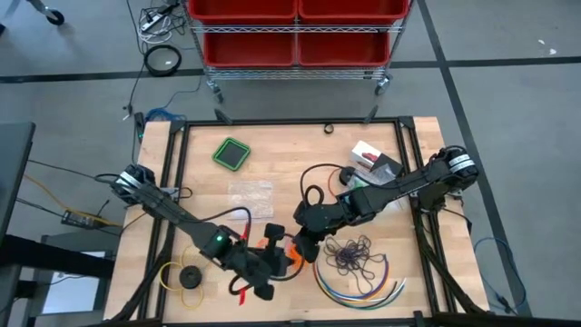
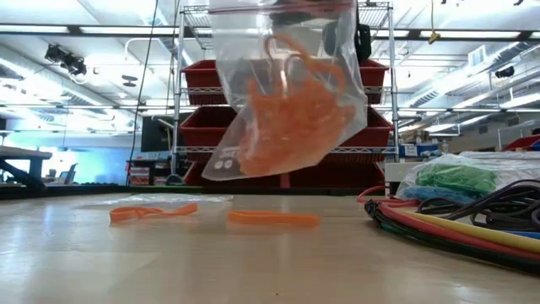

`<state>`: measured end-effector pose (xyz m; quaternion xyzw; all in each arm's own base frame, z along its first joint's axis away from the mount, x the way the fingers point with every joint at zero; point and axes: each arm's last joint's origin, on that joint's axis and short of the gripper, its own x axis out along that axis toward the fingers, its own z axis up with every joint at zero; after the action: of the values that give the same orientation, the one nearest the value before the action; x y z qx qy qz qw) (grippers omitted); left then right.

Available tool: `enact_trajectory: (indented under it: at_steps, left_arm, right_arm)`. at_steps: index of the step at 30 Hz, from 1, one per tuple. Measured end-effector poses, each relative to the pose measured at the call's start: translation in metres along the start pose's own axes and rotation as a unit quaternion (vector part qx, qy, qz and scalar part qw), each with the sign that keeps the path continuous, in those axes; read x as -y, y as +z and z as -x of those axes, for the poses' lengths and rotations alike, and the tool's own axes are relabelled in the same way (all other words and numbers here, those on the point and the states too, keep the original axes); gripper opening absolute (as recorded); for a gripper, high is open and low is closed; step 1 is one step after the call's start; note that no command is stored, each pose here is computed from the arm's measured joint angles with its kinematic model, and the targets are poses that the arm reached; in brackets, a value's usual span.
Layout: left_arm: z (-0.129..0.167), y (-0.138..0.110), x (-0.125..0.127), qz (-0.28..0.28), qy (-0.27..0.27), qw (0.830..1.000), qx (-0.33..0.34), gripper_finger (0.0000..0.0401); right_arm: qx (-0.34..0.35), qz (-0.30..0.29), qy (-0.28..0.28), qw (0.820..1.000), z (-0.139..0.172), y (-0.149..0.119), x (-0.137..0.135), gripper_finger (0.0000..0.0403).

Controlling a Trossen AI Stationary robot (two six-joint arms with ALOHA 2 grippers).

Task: Sort rubber bands
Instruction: Put the orange rubber band into the transparent zip bag

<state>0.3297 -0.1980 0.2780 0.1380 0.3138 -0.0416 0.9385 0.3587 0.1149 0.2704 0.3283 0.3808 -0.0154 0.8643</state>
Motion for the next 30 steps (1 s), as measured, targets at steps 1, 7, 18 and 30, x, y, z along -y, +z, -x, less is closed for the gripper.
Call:
enact_trajectory:
  at_steps: [1, 7, 18, 30]
  left_arm:
    - [-0.001, -0.001, -0.001, 0.003, 0.002, 1.0, -0.005, 0.0016]
    - [-0.002, -0.009, -0.007, 0.011, 0.042, 0.998, -0.041, 0.009]
    - [0.024, -0.002, -0.008, 0.014, 0.037, 0.999, -0.023, 0.0204]
    - [0.04, -0.038, -0.006, 0.005, 0.088, 0.988, -0.127, 0.0211]
  right_arm:
    - [0.0, 0.0, 0.0, 1.0, 0.0, 0.0, 0.0, 0.0004]
    - [0.002, 0.002, 0.001, 1.0, 0.0, 0.0, 0.0, 0.0004]
    - [-0.001, 0.006, 0.004, 1.0, 0.0, 0.0, 0.0, 0.0004]
    - [-0.008, 0.007, 0.01, 1.0, 0.0, 0.0, -0.001, 0.0004]
